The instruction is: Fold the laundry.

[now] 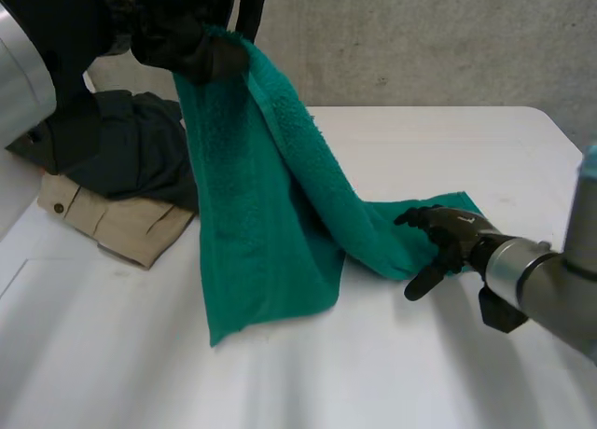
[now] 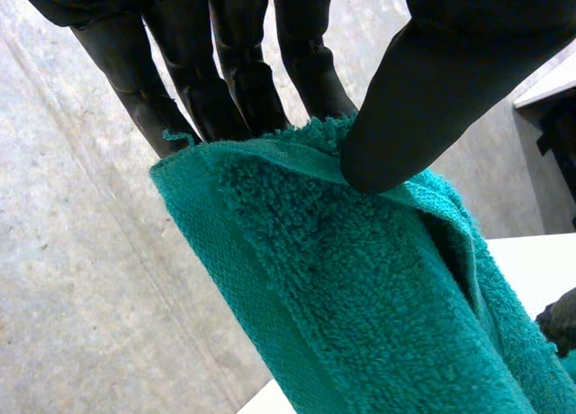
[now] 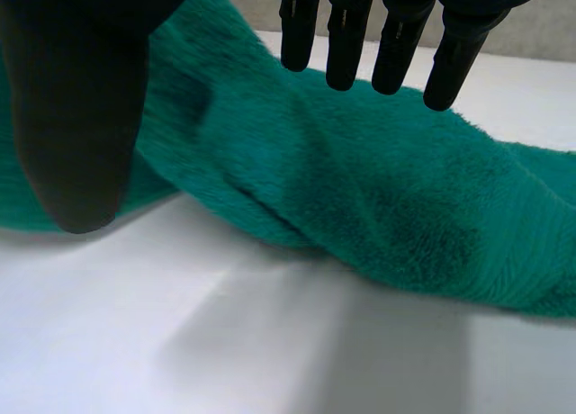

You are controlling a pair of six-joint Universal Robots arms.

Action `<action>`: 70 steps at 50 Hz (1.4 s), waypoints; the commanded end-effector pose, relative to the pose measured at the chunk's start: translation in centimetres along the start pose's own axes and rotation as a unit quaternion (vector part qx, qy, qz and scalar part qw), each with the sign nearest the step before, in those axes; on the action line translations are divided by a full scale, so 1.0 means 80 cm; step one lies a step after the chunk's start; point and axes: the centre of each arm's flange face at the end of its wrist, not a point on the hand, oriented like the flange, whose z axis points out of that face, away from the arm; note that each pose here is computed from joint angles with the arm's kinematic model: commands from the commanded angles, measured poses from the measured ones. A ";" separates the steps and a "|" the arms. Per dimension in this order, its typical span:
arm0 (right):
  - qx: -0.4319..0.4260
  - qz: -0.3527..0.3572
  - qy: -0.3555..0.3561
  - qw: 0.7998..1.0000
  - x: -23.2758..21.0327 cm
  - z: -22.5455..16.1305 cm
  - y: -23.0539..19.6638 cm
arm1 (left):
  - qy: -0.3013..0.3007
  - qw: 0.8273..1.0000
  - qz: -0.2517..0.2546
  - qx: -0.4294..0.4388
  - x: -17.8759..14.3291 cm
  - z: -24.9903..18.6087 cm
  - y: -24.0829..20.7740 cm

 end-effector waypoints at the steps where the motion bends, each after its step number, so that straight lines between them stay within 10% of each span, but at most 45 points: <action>1: 0.048 -0.055 0.058 0.996 0.014 0.057 0.017 | -0.004 1.000 0.001 0.028 0.000 -0.015 -0.023; 9: 0.012 -0.086 0.086 0.992 0.031 0.040 0.001 | -0.014 1.000 0.000 0.018 -0.005 -0.014 -0.017; 20: 0.195 -0.246 0.050 0.948 0.083 -0.018 -0.170 | -0.039 0.998 -0.001 -0.053 -0.023 -0.010 0.032; 35: 0.214 -0.383 -0.157 0.885 -0.021 0.141 -0.108 | -0.017 0.993 -0.018 -0.118 -0.025 -0.015 0.086; 52: 0.107 -0.166 -0.010 0.980 0.005 0.048 -0.116 | -0.021 0.999 -0.009 -0.032 -0.028 -0.006 0.030; 70: 0.035 -0.128 -0.060 0.989 -0.011 0.093 -0.012 | 0.017 0.999 0.001 0.050 0.000 -0.025 -0.030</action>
